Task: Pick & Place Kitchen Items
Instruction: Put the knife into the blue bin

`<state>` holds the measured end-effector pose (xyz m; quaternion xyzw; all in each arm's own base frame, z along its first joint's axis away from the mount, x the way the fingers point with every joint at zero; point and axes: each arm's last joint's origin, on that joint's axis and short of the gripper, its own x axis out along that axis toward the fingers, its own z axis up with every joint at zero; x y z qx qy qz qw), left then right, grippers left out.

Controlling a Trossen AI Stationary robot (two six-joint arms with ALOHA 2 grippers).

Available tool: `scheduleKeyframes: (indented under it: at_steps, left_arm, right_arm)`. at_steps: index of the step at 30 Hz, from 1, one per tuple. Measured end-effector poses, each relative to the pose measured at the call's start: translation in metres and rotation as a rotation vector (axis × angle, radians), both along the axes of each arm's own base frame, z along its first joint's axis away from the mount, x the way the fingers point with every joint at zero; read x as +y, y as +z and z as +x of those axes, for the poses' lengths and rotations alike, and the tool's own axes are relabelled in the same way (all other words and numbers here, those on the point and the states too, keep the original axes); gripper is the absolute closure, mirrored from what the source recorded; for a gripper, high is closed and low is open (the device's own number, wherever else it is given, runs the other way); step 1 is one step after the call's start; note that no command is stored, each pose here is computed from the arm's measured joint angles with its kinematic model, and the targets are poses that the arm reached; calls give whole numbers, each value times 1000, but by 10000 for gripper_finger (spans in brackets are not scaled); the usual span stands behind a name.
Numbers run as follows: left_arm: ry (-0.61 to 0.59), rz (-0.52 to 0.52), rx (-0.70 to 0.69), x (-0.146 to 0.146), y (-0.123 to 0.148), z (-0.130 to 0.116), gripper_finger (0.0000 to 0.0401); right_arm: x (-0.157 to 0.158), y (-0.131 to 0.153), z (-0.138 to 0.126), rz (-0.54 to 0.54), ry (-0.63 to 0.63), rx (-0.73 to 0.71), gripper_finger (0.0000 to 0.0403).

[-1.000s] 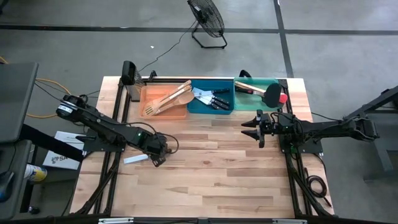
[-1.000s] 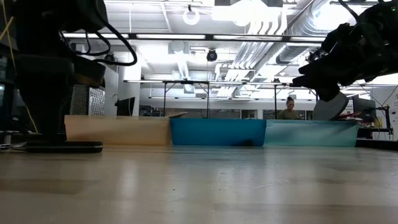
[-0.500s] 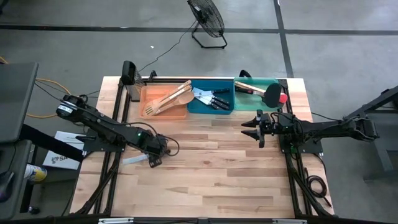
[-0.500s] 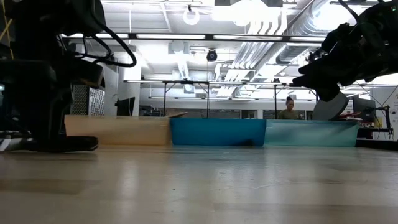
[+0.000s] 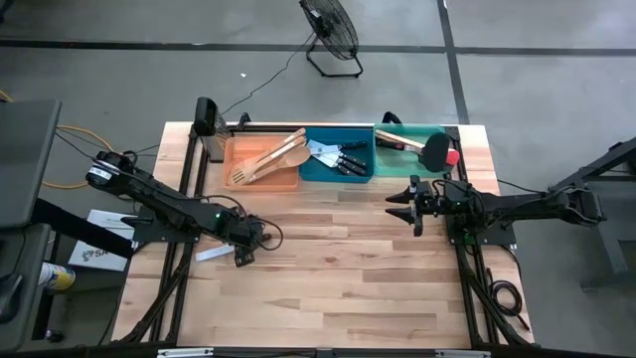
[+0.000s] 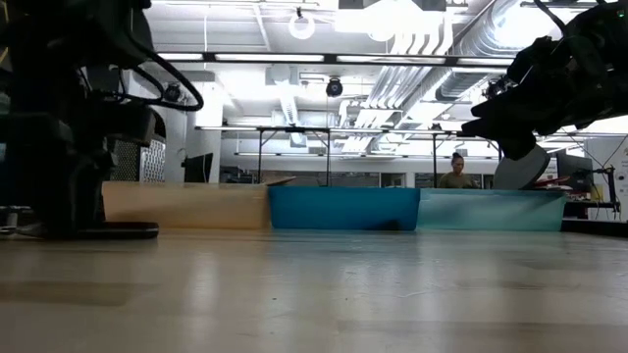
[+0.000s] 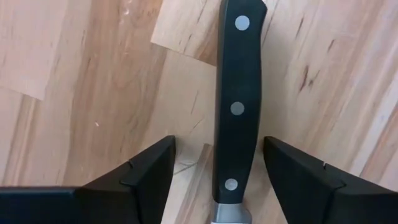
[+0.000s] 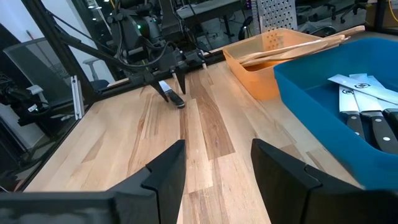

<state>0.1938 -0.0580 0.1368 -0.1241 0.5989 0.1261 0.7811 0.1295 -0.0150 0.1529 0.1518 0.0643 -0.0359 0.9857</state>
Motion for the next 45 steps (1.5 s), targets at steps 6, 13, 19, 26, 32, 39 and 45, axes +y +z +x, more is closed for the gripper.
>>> scheduleKeyframes:
  at_steps: [6, 13, 19, 26, 32, 39, 45]
  left_arm:
    - [14, 27, 7, 2, -6, -5, 203]
    - [13, 27, -10, 2, -6, -3, 281]
    - [13, 22, -13, 2, -6, -3, 322]
    - [16, 9, -44, 1, -6, 0, 322]
    - [17, -4, -98, -1, -2, 7, 322]
    - [-29, -4, -197, -6, 13, 24, 322]
    - [-84, 6, -303, -9, 25, 36, 322]
  right_arm:
    - [0, 0, 0, 0, 0, 0, 229]
    - [0, 0, 0, 0, 0, 0, 229]
    - [0, 0, 0, 0, 0, 0, 229]
    - [0, 0, 0, 0, 0, 0, 229]
    - [0, 0, 0, 0, 0, 0, 229]
    - [0, 0, 0, 0, 0, 0, 229]
    - [0, 0, 0, 0, 0, 1, 229]
